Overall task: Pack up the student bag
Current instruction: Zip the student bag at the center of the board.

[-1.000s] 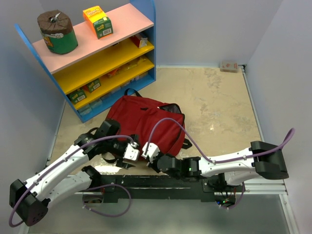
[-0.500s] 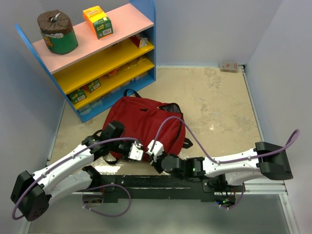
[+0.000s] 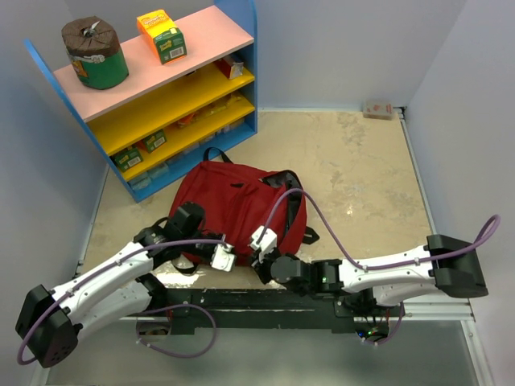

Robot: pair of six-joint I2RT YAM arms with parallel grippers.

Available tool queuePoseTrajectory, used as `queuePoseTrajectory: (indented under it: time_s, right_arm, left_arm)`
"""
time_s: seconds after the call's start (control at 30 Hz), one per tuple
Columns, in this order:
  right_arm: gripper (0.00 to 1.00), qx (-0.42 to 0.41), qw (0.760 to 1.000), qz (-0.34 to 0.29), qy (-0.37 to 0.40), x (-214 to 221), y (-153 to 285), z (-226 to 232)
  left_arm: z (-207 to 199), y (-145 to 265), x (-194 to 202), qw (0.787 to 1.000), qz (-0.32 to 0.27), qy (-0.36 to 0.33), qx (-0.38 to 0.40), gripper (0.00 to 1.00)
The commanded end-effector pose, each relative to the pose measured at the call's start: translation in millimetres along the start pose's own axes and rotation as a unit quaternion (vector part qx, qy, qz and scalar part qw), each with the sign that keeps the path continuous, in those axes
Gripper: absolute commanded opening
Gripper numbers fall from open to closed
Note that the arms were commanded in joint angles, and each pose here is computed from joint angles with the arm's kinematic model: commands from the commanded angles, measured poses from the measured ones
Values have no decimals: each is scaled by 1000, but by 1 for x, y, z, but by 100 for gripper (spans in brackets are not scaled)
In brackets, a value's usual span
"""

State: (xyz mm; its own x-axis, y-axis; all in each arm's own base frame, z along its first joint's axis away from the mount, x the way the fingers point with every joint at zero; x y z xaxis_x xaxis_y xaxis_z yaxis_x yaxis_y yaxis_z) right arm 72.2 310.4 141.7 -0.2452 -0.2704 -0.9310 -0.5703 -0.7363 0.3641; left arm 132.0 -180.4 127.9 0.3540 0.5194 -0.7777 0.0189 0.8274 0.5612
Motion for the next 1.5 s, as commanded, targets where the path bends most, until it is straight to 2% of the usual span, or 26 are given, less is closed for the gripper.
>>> queuePoseTrajectory:
  time_s: [0.0,0.2,0.33,0.5,0.57,0.6,0.73,0.77,0.8,0.9,1.0,1.1,1.27,1.47]
  right_arm:
    - [0,33,994,-78,-72,-39,10,-7]
    - [0,88,985,-85,-119,-35,16,-24]
    - [11,96,982,-83,-142,-33,18,-27]
    - [17,93,981,-83,-148,-32,21,-29]
    - [11,88,982,-82,-147,-31,19,-26]
    - [1,86,982,-81,-145,-31,18,-26]
    - [0,77,985,-68,-140,-27,16,-21]
    - [4,70,986,-64,-139,-26,15,-19]
    - [25,64,987,-60,-138,-25,16,-18]
    - [55,54,987,-49,-144,-27,25,-19]
    - [61,52,987,-38,-145,-22,36,-25]
    - [62,51,988,-22,-144,-20,46,-29]
    - [56,-1,992,8,-128,-14,52,-19]
    - [54,-16,994,78,-75,3,42,-6]
  left_arm:
    - [-6,2,11,999,24,-20,4,0]
    - [-8,4,13,998,33,-42,11,0]
    - [-9,5,14,998,38,-46,11,0]
    - [-8,6,11,998,33,-47,9,0]
    - [-7,6,10,999,31,-44,6,0]
    - [-7,6,9,999,29,-45,6,0]
    - [-6,7,8,999,28,-42,3,0]
    - [-6,7,8,999,28,-42,3,0]
    - [-6,7,7,999,27,-43,2,0]
    - [-6,7,7,999,26,-42,2,0]
    - [-6,8,6,999,22,-41,0,0]
    - [-4,8,5,999,23,-44,-5,0]
    - [-4,9,5,999,24,-45,-8,0]
    - [-3,9,3,999,20,-43,-9,0]
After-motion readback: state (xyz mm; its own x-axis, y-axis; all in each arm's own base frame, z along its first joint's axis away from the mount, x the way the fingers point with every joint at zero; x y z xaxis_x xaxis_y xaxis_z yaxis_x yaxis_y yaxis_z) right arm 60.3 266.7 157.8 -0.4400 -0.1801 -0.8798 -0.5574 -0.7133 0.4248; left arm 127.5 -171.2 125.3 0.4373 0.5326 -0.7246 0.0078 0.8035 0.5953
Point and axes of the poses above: each gripper's point midway between its finger pads, its own y axis back along the fingers, its own z axis along the line the jaws close on, x = y × z, the point moved 5 cm from there along y, back along the fingers, and after that the axes turned 5 degrees about y, right-handed, at the moved point
